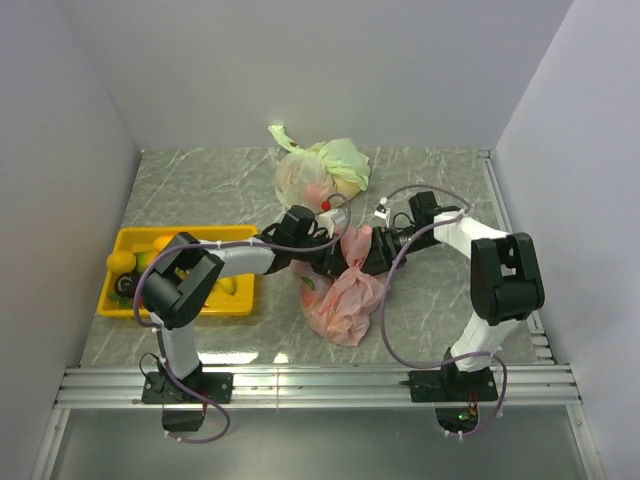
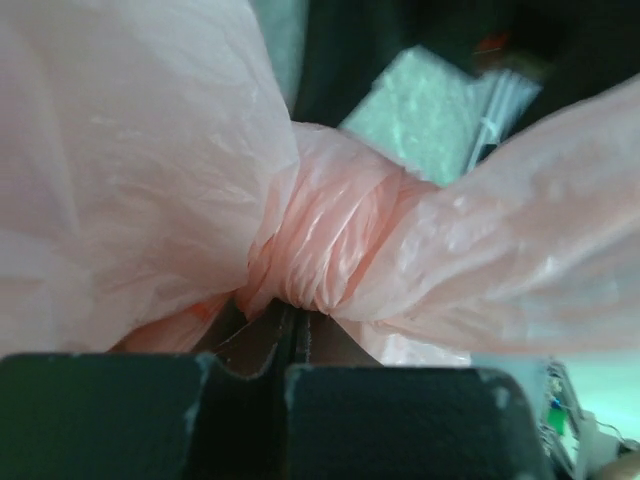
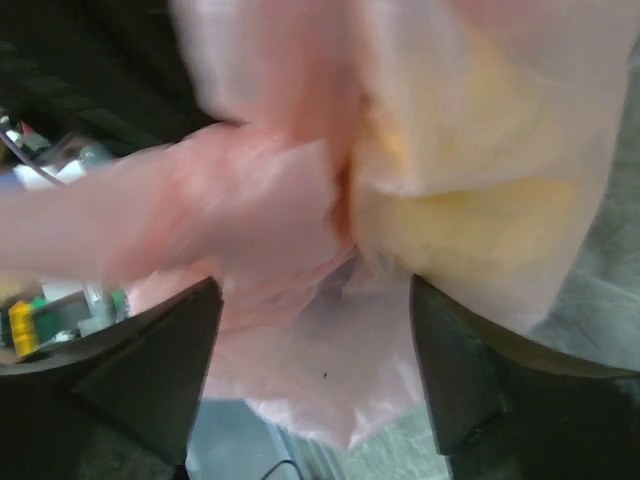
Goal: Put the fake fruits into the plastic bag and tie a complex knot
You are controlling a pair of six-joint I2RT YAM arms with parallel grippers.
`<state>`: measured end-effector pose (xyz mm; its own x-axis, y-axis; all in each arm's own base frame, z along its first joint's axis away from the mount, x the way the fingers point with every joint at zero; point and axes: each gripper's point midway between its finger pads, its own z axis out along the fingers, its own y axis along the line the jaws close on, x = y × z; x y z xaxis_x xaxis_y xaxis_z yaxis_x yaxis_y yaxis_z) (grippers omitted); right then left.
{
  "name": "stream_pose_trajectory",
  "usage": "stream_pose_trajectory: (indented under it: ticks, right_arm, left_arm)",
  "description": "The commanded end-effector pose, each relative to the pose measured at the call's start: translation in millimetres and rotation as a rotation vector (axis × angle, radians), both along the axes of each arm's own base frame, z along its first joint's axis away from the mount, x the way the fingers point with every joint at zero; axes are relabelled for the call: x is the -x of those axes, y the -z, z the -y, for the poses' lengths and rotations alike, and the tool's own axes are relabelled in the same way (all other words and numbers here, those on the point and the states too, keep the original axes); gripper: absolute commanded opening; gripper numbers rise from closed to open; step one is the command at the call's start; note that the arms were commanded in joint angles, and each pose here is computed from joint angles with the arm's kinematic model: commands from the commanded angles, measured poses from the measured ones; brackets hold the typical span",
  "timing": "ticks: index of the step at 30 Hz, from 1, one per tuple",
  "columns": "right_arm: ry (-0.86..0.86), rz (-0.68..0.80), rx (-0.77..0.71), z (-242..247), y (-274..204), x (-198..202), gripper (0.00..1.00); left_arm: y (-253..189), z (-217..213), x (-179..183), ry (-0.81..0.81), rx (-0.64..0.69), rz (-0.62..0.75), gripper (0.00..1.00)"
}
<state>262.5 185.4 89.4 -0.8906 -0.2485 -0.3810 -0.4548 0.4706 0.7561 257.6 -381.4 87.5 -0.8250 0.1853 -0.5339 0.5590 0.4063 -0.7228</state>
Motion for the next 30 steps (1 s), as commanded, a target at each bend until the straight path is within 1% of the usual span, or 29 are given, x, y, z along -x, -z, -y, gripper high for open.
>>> stream_pose_trajectory:
  ticks: [1,2,3,4,5,8,10,11,12,13,14,15,16,17,18,20,23,25,27,28,29,30]
  right_arm:
    - [-0.031,-0.098,-0.044,-5,8,18,0.88]
    - [-0.022,-0.123,-0.049,-9,9,20,0.89]
    - [-0.023,-0.098,-0.062,-12,8,15,0.89]
    - [-0.014,-0.112,-0.077,-16,6,16,0.9]
    - [-0.02,-0.077,-0.092,-21,4,11,0.91]
    - [-0.018,-0.069,-0.119,-31,-3,11,0.91]
    - [-0.03,-0.05,-0.132,-37,-6,11,0.91]
    - [-0.033,-0.046,-0.132,-38,-6,12,0.91]
    - [-0.042,-0.04,-0.137,-40,-6,13,0.91]
    - [-0.043,-0.034,-0.144,-39,-8,14,0.91]
    - [-0.049,-0.028,-0.146,-39,-8,16,0.91]
    - [-0.057,-0.015,-0.153,-40,-10,17,0.91]
    - [-0.066,0.011,-0.16,-40,-15,18,0.91]
    - [-0.072,0.037,-0.162,-39,-17,19,0.91]
    - [-0.07,0.069,-0.163,-38,-19,17,0.91]
    - [-0.076,0.133,-0.179,-38,-29,17,0.92]
    - [-0.072,0.185,-0.182,-36,-38,14,0.92]
    - [-0.072,0.206,-0.178,-32,-39,13,0.92]
    - [-0.063,0.183,-0.164,-25,-35,15,0.92]
    - [-0.079,0.212,-0.159,-23,-36,12,0.92]
    - [-0.08,0.174,-0.156,-18,-37,17,0.91]
    - [-0.086,0.18,-0.159,-15,-40,17,0.91]
  left_arm:
    - [-24,19,14,0.073,0.093,-0.001,0.0]
    - [-25,22,16,0.082,0.097,-0.003,0.0]
    - [-21,25,17,0.082,0.089,-0.009,0.0]
    - [-18,28,21,0.087,0.075,-0.019,0.0]
    - [-17,32,20,0.082,0.071,-0.015,0.0]
    - [-17,41,24,0.099,0.072,-0.03,0.0]
    - [-22,45,28,0.135,0.114,-0.058,0.0]
    - [-36,50,25,0.154,0.187,-0.014,0.0]
    - [-47,51,28,0.181,0.246,-0.009,0.0]
    - [-65,48,33,0.197,0.323,-0.066,0.0]
    - [-66,41,38,0.198,0.359,-0.091,0.0]
    - [-89,42,37,0.216,0.456,-0.022,0.0]
    - [-97,38,40,0.216,0.48,-0.076,0.0]
    - [-103,36,41,0.218,0.5,-0.079,0.0]
    - [-117,36,43,0.227,0.537,-0.065,0.0]
    - [-131,33,47,0.262,0.571,-0.038,0.0]
    - [-140,27,43,0.245,0.571,-0.028,0.0]
    - [-136,19,38,0.21,0.557,-0.025,0.0]
    - [-141,14,41,0.216,0.56,-0.004,0.0]
    - [-136,13,43,0.22,0.541,-0.019,0.0]
    - [-137,11,44,0.228,0.534,0.007,0.0]
    - [-135,10,45,0.229,0.527,0.011,0.0]
